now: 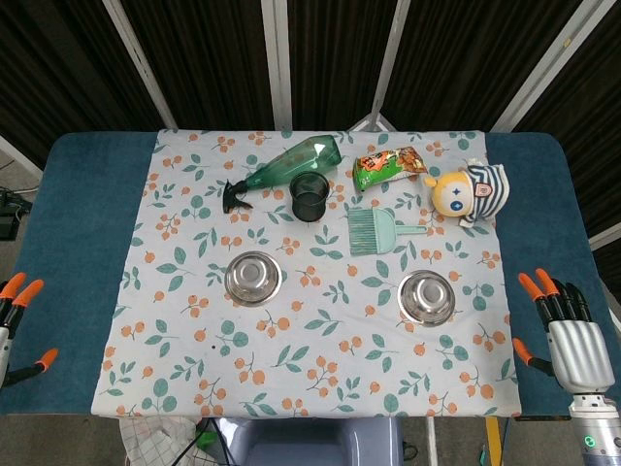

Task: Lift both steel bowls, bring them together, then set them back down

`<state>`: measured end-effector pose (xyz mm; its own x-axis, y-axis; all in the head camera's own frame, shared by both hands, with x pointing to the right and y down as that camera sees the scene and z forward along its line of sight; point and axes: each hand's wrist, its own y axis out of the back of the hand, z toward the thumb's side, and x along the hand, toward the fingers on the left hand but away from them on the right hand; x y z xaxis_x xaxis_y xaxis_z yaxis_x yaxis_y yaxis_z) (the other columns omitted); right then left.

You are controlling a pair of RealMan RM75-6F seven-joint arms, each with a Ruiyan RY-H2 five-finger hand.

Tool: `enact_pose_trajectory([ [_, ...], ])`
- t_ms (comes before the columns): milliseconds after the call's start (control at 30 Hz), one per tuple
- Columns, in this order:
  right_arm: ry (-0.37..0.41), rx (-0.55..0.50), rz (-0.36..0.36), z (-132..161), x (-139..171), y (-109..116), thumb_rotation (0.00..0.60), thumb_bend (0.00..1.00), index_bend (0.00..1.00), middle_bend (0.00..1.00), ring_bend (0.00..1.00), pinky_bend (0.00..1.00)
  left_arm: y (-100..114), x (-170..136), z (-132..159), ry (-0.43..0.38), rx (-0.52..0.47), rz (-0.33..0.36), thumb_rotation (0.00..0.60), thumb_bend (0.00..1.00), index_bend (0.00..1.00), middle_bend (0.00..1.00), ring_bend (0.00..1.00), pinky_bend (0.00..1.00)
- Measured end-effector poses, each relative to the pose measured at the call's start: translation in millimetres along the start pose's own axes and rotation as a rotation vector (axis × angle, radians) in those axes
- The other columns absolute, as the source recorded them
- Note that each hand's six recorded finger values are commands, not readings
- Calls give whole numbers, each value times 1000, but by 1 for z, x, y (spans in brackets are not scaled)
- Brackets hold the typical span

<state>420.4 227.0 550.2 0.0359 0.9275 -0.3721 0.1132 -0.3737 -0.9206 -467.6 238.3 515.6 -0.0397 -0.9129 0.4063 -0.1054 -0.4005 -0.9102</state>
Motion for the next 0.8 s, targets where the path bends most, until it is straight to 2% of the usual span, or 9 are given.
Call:
enact_pose_trajectory([
  [200,6,-5,6,2,1,-1,600,287,130,42,55,66,-1,-2,1,-1,-2,-9,600,292,132,0,0,0],
  [433,13,-43,10,6,3,-1,600,265,130,41,56,66,5,-4,2,-4,-9,15,600,292,132,0,0,0],
  [633,14,-92,44,7,3,-6,600,243,129,42,55,66,3,-3,0,10,-2,14,600,293,132,0,0,0],
  [800,17,-120,52,9,3,-7,600,165,130,23,43,66,4,-7,5,-13,-10,17,600,292,131,0,0,0],
])
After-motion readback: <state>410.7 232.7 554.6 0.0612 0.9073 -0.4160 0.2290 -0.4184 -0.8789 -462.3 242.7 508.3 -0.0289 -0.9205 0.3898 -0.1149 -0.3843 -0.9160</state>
